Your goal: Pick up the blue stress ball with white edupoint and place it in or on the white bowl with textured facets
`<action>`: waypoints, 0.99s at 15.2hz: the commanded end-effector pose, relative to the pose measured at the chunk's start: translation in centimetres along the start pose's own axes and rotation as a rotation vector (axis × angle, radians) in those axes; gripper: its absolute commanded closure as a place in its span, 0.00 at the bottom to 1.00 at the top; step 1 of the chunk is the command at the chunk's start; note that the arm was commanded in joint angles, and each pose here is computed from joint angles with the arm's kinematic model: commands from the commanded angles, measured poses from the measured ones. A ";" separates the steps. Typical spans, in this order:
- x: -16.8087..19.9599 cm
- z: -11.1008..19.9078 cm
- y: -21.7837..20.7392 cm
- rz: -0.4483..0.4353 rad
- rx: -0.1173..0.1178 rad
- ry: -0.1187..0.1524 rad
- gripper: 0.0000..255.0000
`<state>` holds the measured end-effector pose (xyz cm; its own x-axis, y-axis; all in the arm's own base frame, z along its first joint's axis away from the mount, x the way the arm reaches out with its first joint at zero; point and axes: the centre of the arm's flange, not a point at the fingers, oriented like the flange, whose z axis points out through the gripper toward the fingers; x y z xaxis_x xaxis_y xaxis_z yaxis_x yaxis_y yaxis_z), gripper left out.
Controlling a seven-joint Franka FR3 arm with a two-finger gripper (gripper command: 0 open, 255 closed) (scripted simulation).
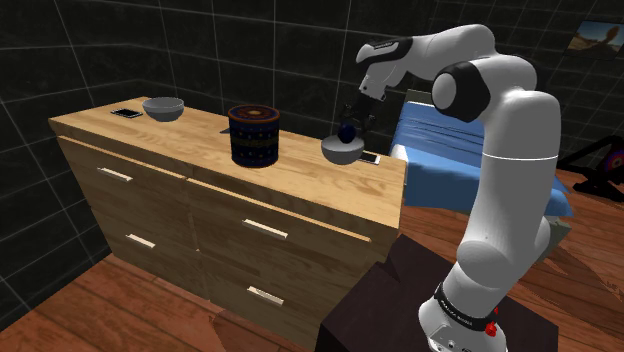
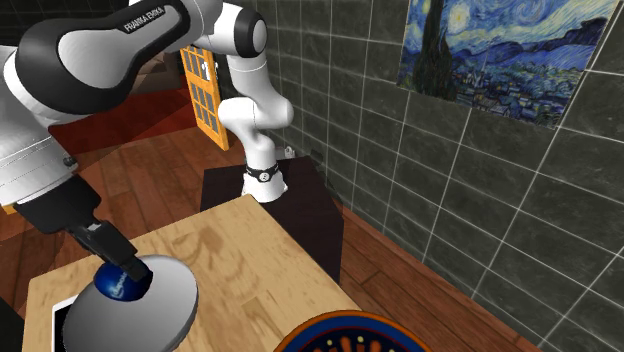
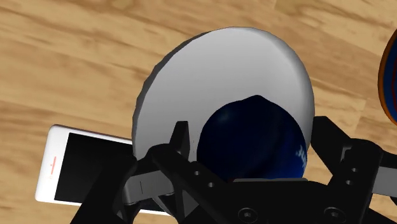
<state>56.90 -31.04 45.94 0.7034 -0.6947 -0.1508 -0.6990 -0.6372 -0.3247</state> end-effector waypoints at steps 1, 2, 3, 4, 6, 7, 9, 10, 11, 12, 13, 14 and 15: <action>0.0 0.2 0.0 0.001 -0.001 -0.003 0.00; 0.0 0.2 0.0 0.001 -0.001 -0.003 0.00; 0.0 0.2 0.0 0.001 -0.001 -0.003 0.00; 0.0 0.2 0.0 0.001 -0.001 -0.003 0.00; 0.0 -1.2 0.1 0.001 -0.001 -0.003 0.00; 0.1 -2.5 0.1 0.001 -0.001 -0.003 0.00; 0.1 -4.9 0.1 0.001 -0.001 -0.003 0.00; 0.1 -4.9 0.1 0.001 -0.001 -0.003 0.00; 0.1 -4.9 0.1 0.001 -0.001 -0.003 0.00; 0.1 -4.9 0.1 0.001 -0.001 -0.003 0.00; 0.1 -4.9 0.1 0.001 -0.001 -0.003 0.00; 0.1 -4.9 0.1 0.001 -0.001 -0.003 0.00; 0.1 -4.9 0.1 0.001 -0.001 -0.003 0.00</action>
<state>56.26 -32.75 50.43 0.7031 -0.6943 -0.1537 -0.6998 -0.6370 -0.3233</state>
